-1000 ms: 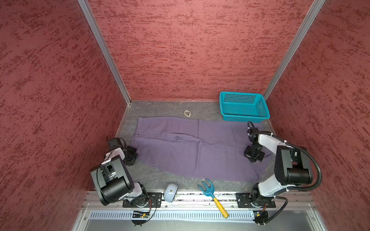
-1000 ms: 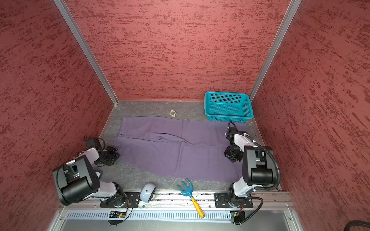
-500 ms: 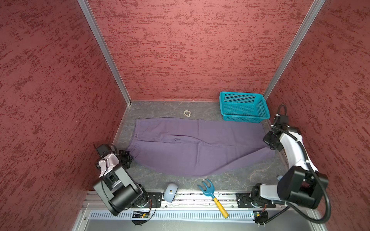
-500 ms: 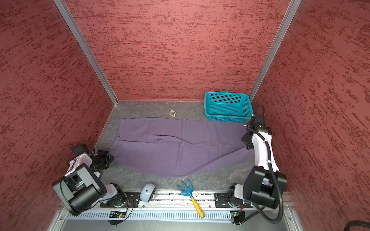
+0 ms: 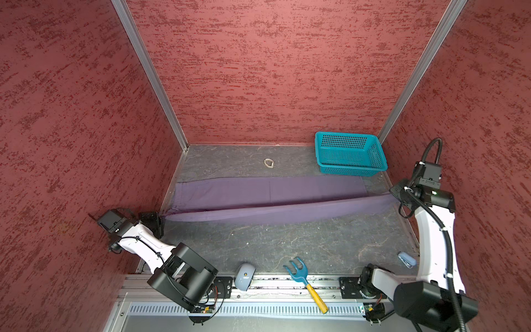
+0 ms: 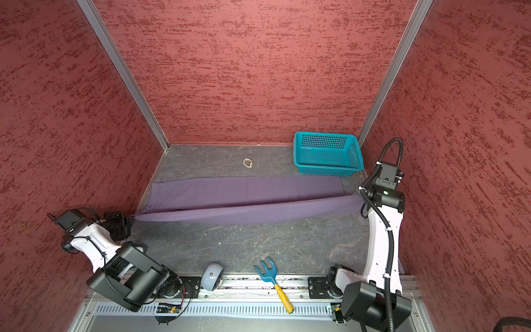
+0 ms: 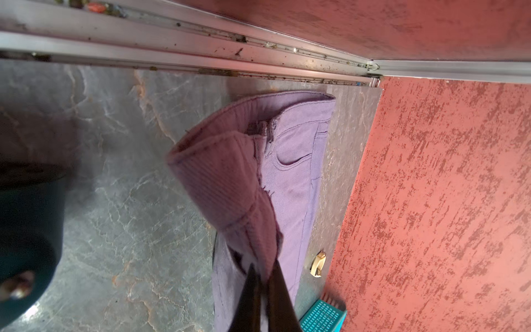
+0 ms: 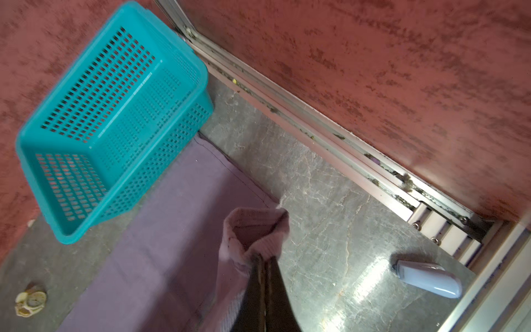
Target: Fold and stack the trousers
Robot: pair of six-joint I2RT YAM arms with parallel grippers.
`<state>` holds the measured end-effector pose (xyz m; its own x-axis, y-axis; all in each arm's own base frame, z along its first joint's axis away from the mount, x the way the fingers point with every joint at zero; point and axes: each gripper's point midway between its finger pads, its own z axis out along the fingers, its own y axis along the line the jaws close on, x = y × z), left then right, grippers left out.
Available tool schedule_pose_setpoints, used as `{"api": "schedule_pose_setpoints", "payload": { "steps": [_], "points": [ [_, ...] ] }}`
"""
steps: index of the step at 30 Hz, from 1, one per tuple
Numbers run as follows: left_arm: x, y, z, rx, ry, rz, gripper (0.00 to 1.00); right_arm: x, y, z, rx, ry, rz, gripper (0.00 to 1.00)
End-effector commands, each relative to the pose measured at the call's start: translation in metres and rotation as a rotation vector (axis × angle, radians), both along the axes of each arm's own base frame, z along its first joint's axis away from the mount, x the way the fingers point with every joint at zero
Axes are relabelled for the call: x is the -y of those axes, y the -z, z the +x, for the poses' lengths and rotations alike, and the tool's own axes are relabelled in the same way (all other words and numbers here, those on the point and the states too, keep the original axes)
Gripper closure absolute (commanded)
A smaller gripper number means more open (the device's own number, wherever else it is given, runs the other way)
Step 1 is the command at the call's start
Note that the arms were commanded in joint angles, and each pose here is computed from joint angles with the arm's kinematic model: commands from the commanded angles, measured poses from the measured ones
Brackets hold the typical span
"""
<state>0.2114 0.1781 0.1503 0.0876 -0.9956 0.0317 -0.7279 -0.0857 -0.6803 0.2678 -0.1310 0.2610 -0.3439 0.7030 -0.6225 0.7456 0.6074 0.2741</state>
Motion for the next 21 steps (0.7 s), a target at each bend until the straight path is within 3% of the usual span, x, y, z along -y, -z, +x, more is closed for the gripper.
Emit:
{"api": "schedule_pose_setpoints", "payload": {
  "steps": [1,11,16,21],
  "points": [
    [-0.021,-0.028,0.003,0.043,-0.05,0.093,1.0,0.019,-0.054,0.002,0.197,0.098,-0.088,1.0],
    [-0.015,-0.109,0.039,0.09,-0.019,0.292,1.0,0.022,-0.061,-0.003,0.278,0.144,-0.106,1.0],
    [-0.015,-0.121,0.06,0.087,-0.013,0.361,1.0,0.028,-0.05,-0.003,0.268,0.166,-0.126,1.0],
    [-0.006,-0.106,0.075,0.031,0.024,0.379,1.0,0.035,-0.032,0.0,0.246,0.182,-0.113,1.0]
  ]
}}
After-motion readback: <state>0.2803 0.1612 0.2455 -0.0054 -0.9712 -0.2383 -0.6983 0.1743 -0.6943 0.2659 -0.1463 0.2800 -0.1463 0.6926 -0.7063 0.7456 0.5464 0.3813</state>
